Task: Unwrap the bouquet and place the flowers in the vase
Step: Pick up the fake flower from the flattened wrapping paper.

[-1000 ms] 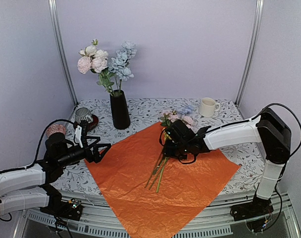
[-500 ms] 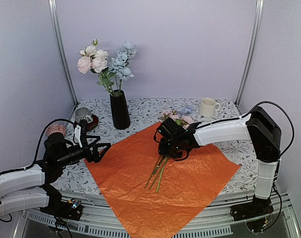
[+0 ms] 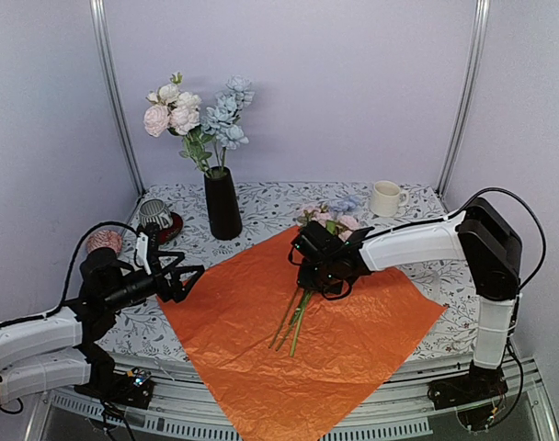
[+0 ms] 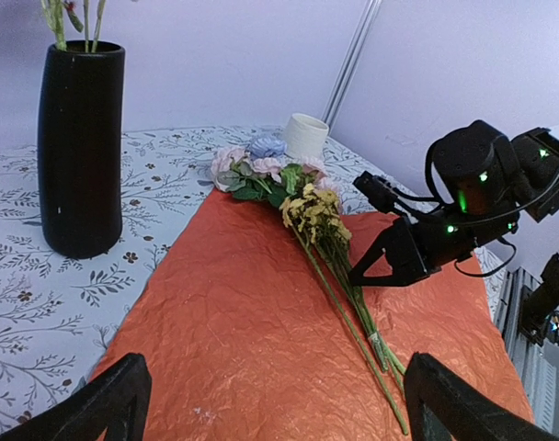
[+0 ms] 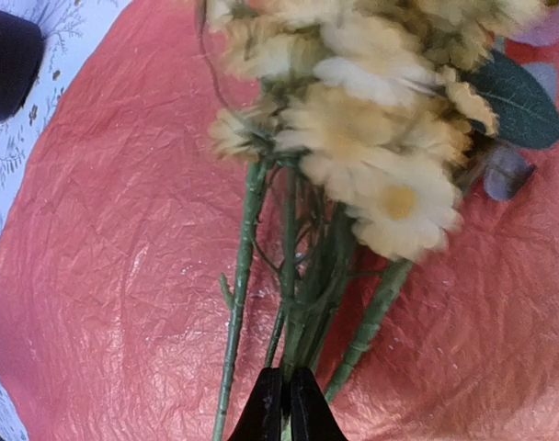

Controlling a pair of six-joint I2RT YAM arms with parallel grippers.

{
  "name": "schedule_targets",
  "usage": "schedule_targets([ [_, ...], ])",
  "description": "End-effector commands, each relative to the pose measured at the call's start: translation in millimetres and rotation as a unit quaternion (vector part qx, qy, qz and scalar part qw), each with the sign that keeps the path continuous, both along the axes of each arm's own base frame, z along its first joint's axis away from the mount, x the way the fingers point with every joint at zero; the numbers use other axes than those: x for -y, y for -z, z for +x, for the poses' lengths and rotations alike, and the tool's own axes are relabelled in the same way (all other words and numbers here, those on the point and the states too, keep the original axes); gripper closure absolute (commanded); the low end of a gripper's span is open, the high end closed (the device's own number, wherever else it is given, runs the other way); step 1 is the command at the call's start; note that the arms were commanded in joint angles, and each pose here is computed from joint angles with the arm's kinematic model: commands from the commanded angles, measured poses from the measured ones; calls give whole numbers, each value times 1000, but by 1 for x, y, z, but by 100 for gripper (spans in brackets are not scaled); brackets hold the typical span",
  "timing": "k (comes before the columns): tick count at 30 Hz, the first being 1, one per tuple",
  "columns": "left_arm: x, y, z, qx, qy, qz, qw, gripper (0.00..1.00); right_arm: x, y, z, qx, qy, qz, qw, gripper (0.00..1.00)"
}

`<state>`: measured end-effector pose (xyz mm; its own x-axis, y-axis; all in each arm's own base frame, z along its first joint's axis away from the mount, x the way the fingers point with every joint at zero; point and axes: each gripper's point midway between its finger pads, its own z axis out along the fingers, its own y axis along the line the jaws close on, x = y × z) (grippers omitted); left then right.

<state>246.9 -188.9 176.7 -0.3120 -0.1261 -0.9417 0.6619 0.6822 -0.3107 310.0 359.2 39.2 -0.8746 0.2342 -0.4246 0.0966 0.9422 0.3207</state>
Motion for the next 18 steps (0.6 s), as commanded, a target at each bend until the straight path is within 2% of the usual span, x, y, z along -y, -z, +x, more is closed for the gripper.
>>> schedule_targets([
  [1,-1,8,0,-2,-5,14,1000,2,4,-42,6,52,1,32,998,94],
  [10,-4,3,-4,8,-9,0,1000,2,18,-82,-1,109,-24,57,992,94],
  [13,-8,1,1,-9,-30,-14,999,2,13,-93,-5,130,-58,80,987,94],
  [18,-11,-3,5,-57,-52,-74,994,2,-5,-120,-14,182,-134,138,964,97],
])
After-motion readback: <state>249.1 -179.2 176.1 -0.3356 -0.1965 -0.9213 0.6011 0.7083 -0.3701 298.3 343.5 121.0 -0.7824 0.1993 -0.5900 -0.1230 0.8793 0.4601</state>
